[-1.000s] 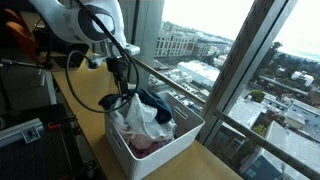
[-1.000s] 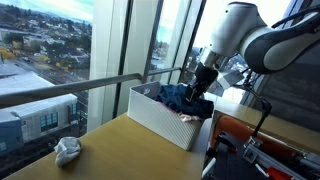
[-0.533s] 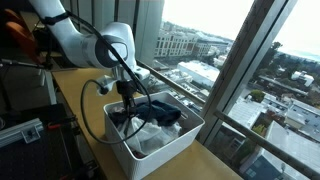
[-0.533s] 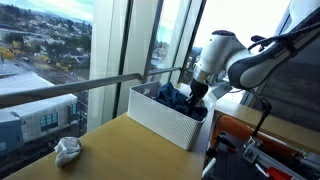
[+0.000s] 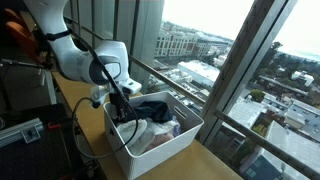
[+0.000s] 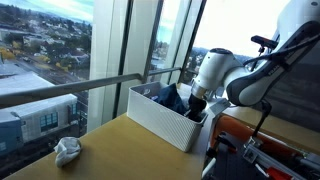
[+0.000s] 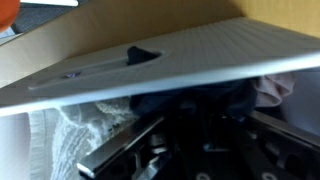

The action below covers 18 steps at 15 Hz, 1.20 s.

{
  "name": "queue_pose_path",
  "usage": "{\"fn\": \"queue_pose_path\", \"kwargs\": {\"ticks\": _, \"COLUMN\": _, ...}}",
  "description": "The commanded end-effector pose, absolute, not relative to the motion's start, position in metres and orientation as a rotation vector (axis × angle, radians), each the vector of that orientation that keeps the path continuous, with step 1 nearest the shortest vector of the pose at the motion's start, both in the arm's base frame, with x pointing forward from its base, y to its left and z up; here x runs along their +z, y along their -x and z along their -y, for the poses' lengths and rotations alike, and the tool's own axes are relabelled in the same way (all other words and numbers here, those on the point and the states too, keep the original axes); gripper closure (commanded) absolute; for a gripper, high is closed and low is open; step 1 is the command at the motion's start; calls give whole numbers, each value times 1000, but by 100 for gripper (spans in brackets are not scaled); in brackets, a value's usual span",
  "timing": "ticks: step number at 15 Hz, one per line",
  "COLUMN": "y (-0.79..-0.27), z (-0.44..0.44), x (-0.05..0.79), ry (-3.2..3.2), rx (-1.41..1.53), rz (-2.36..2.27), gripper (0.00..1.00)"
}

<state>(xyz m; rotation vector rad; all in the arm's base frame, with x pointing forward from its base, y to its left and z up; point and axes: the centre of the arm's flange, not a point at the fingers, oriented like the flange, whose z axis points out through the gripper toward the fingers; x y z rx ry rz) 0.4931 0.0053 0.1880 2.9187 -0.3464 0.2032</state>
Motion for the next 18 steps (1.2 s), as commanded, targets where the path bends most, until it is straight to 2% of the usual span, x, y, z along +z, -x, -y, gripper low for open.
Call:
{"fn": "queue_pose_path", "kwargs": {"ticks": 1, "y": -470, "z": -49, "x": 177, "ry": -2991, "rx": 241, "rz": 287, "gripper": 55}}
{"fn": "queue_pose_path", "kwargs": {"ticks": 2, "y": -463, "z": -51, "x": 190, "ry": -2999, "rx": 274, "rz": 251, "gripper": 52}}
{"fn": "queue_pose_path", "kwargs": {"ticks": 9, "y": -417, "z": 9, "x": 308, "ry": -2959, "rx": 649, "rz": 0, "gripper": 2}}
{"fn": "queue_pose_path", "kwargs": {"ticks": 11, "y": -400, "z": 17, "x": 345, "ry": -2938, "rx": 757, "rz": -82, "gripper": 0}}
{"fn": "queue_pose_path", "kwargs": {"ticks": 14, "y": -383, "z": -16, "x": 356, "ry": -2908, "rx": 891, "rz": -255, "gripper": 0}}
{"fn": "queue_pose_path", "kwargs": {"ticks": 18, "y": -396, "z": -81, "x": 360, "ry": -2883, "rx": 971, "rz": -458, "gripper": 0}}
